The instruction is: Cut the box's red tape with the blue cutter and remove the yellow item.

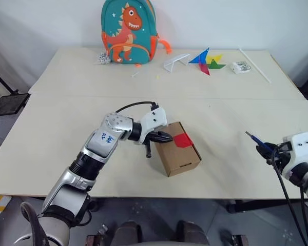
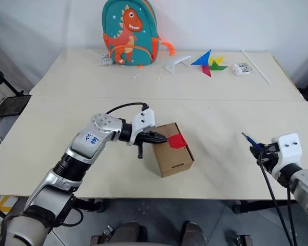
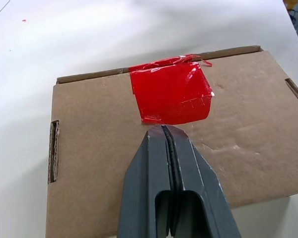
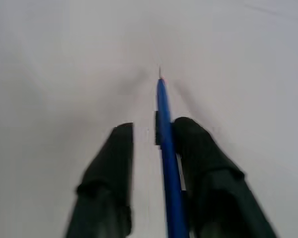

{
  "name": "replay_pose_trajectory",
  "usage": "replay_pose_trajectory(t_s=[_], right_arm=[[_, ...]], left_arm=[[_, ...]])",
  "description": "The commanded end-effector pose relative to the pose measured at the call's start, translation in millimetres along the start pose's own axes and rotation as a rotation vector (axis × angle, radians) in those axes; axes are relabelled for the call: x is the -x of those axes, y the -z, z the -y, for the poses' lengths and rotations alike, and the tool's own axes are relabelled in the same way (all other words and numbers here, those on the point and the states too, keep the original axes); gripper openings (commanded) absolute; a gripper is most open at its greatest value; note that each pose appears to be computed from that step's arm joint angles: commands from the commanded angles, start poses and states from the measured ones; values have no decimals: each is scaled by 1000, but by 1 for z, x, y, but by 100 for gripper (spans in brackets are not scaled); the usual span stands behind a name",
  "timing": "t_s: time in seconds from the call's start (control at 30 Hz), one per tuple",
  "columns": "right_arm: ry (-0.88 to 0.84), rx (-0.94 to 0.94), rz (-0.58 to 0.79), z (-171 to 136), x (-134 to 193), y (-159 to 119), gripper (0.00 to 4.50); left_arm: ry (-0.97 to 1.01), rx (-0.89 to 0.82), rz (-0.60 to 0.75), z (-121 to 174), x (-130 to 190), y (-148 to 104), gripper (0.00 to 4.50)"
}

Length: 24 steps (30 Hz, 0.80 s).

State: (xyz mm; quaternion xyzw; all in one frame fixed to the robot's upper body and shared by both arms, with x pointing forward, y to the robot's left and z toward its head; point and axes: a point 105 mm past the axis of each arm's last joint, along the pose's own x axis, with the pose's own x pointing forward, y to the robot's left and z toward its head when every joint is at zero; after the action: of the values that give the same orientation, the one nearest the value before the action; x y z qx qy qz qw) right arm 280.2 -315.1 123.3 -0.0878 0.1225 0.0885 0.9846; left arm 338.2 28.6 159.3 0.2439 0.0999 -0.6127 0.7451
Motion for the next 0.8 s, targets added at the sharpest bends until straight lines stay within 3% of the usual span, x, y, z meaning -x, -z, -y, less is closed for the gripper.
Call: replay_pose_trajectory(t_s=[0.03, 0.2, 0.43, 0.57, 0.67, 0.8], right_arm=[[-43, 3, 127, 2, 13, -22, 281], [-118, -8, 194, 10, 33, -39, 448], [-321, -66, 173, -13, 37, -53, 448], [-418, -46, 224, -45, 21, -75, 448], [-448, -16, 215, -60, 8, -76, 448], [-473, 60, 187, -81, -20, -68, 361]], left_arm=[[-11, 26, -15, -1, 1, 11, 0], [-19, 17, 24, -5, 6, 7, 0], [-35, -11, 111, -13, 15, -6, 0], [-103, -22, 188, -28, 33, -18, 0], [-134, 6, 234, -38, 52, -23, 0], [-118, 79, 88, -35, 93, 9, 0]])
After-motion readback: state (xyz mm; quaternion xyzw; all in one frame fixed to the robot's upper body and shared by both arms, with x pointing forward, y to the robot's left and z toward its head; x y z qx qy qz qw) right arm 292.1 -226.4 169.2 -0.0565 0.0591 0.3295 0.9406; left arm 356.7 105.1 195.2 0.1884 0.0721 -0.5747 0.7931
